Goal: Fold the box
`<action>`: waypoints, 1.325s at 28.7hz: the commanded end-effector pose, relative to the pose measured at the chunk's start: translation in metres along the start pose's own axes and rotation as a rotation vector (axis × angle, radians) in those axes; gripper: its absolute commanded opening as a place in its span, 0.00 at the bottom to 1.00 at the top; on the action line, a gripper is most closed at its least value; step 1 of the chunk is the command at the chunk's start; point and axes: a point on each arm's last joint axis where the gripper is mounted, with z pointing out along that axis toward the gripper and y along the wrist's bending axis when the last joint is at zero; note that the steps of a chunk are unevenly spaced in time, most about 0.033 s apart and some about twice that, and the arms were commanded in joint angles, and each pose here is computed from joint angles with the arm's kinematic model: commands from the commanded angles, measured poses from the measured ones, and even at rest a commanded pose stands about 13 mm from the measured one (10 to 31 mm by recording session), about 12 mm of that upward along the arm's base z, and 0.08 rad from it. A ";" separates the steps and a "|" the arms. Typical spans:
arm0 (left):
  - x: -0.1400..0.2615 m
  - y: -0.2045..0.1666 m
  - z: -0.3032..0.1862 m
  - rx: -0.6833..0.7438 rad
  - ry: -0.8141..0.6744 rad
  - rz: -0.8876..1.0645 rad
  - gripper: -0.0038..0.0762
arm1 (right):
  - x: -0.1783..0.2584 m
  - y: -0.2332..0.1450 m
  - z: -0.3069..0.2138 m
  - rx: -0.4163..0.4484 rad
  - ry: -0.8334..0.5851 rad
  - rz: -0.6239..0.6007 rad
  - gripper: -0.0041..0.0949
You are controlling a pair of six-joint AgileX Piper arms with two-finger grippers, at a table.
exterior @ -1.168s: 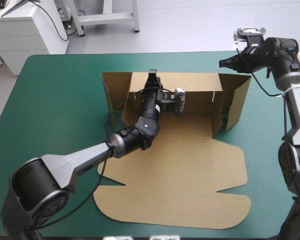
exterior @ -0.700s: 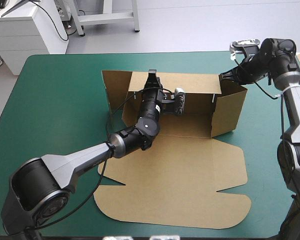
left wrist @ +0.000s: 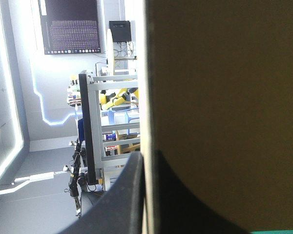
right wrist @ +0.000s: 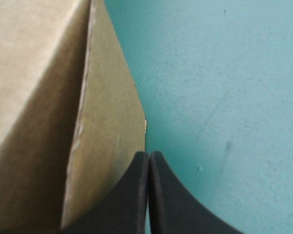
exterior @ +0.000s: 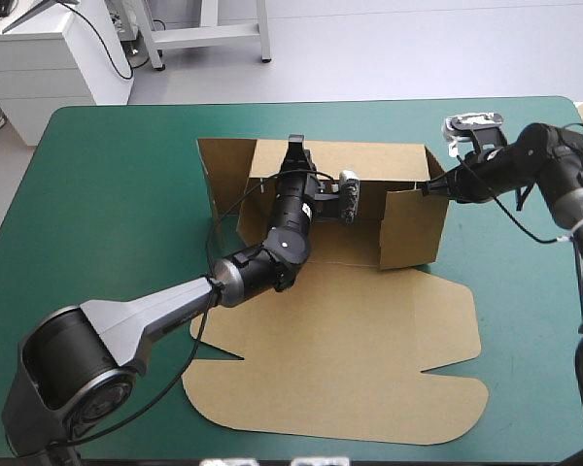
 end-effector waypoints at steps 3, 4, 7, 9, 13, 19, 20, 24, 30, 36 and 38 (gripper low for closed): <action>-0.005 0.017 -0.010 -0.029 -0.047 -0.035 0.04 | 0.032 0.011 -0.014 0.007 -0.283 0.033 0.02; -0.005 0.017 -0.010 -0.029 -0.047 -0.035 0.04 | 0.039 0.011 -0.009 -0.001 -0.293 0.050 0.02; -0.005 0.017 -0.010 -0.028 -0.050 -0.035 0.04 | 0.053 0.012 0.001 -0.021 -0.297 0.058 0.02; -0.005 0.016 -0.010 -0.028 -0.051 -0.020 0.04 | 0.057 0.012 0.005 -0.024 -0.296 0.018 0.02; -0.005 0.017 -0.010 -0.029 -0.052 -0.017 0.04 | 0.057 0.013 0.004 -0.014 -0.303 -0.054 0.02; -0.005 0.017 -0.010 -0.029 -0.054 -0.015 0.04 | 0.060 0.014 0.001 -0.007 -0.275 -0.160 0.10; -0.005 0.017 -0.010 -0.030 -0.051 -0.015 0.04 | 0.059 0.014 -0.001 0.001 -0.278 -0.176 0.14; -0.005 0.018 -0.011 -0.043 -0.049 -0.018 0.04 | 0.061 0.014 -0.011 0.050 -0.277 -0.258 0.30; -0.004 0.021 -0.011 -0.065 -0.046 -0.048 0.04 | 0.061 0.017 -0.020 0.052 -0.295 -0.293 0.36; -0.004 0.023 -0.012 -0.076 -0.043 -0.056 0.04 | 0.067 0.021 -0.018 0.005 -0.235 -0.371 0.42; -0.004 0.023 -0.012 -0.076 -0.043 -0.056 0.04 | 0.065 0.021 -0.019 0.017 -0.256 -0.378 0.45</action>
